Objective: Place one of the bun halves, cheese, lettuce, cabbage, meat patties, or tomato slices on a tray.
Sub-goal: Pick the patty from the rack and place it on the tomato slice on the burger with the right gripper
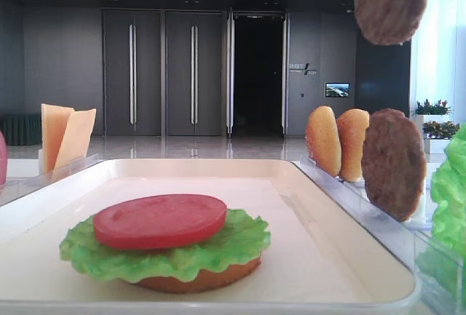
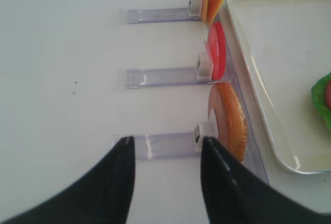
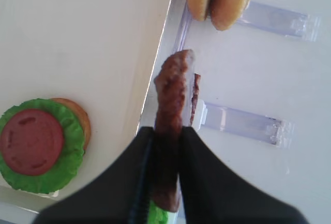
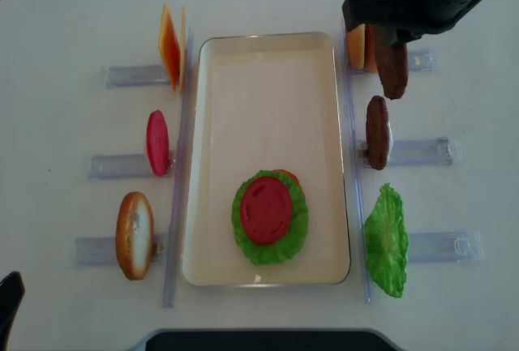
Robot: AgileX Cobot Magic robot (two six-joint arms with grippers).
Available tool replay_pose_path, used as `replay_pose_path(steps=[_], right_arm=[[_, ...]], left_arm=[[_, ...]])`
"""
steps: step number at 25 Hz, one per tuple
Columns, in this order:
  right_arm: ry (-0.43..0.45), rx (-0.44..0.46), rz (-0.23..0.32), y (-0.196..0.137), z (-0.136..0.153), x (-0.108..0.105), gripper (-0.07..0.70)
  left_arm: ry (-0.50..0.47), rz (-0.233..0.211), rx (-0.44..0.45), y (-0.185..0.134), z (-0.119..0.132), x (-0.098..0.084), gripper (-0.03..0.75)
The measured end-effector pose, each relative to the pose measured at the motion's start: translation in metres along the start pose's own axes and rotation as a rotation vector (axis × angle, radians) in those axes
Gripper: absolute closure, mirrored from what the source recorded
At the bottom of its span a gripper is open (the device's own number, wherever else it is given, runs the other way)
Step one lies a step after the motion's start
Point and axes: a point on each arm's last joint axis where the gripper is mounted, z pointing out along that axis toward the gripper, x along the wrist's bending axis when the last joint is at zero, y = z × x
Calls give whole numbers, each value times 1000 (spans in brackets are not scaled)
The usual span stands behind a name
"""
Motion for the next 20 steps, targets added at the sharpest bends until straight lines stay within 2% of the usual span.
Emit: replay_pose_path(steps=[8,12,20], right_arm=[[5,-56,35,-28,-29,-15,496],[49,-73,55,-53,-44,-19,496],[77,-35,90,-108,-42,-30,496]], left_arm=[[0,0,0,0,0,0,388],[0,0,0,0,0,0,388],[0,0,0,0,0,0,388]])
